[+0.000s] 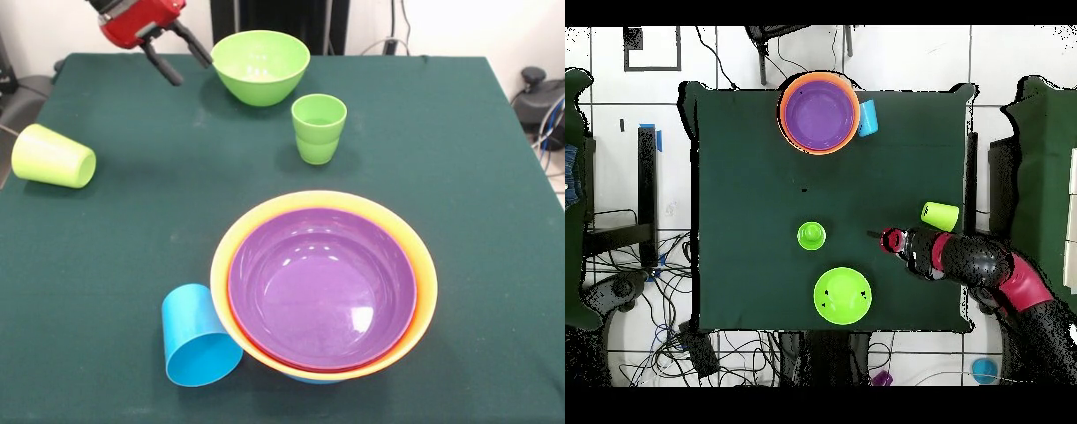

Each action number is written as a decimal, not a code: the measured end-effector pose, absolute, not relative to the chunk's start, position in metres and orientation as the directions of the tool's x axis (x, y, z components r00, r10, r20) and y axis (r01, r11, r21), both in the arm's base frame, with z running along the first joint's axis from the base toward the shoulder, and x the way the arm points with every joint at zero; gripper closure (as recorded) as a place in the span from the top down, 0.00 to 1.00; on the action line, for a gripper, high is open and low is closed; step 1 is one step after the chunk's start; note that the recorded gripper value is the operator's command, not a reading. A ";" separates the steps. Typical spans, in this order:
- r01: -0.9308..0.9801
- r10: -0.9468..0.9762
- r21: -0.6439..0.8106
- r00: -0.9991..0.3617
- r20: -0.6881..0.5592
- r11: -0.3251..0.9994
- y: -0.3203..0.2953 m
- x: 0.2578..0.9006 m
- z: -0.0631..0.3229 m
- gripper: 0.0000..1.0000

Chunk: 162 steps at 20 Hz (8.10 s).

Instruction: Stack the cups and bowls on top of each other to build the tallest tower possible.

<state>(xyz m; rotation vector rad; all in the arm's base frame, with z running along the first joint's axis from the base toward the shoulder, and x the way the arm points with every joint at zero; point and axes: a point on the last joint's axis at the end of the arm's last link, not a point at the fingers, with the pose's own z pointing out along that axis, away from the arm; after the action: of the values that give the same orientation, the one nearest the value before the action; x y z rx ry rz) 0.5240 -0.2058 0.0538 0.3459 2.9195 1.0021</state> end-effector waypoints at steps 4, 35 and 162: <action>0.200 0.215 0.641 -0.975 0.054 0.742 -0.193 0.523 0.045 1.00; 0.207 0.228 0.673 -0.972 0.059 0.710 -0.206 0.467 0.038 1.00; 0.068 0.136 0.677 -0.989 -0.048 0.733 -0.172 0.450 -0.008 1.00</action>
<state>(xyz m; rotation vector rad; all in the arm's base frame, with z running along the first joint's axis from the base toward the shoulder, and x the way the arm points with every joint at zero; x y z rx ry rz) 0.4502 -0.1718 -0.0080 0.1678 2.8358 1.1019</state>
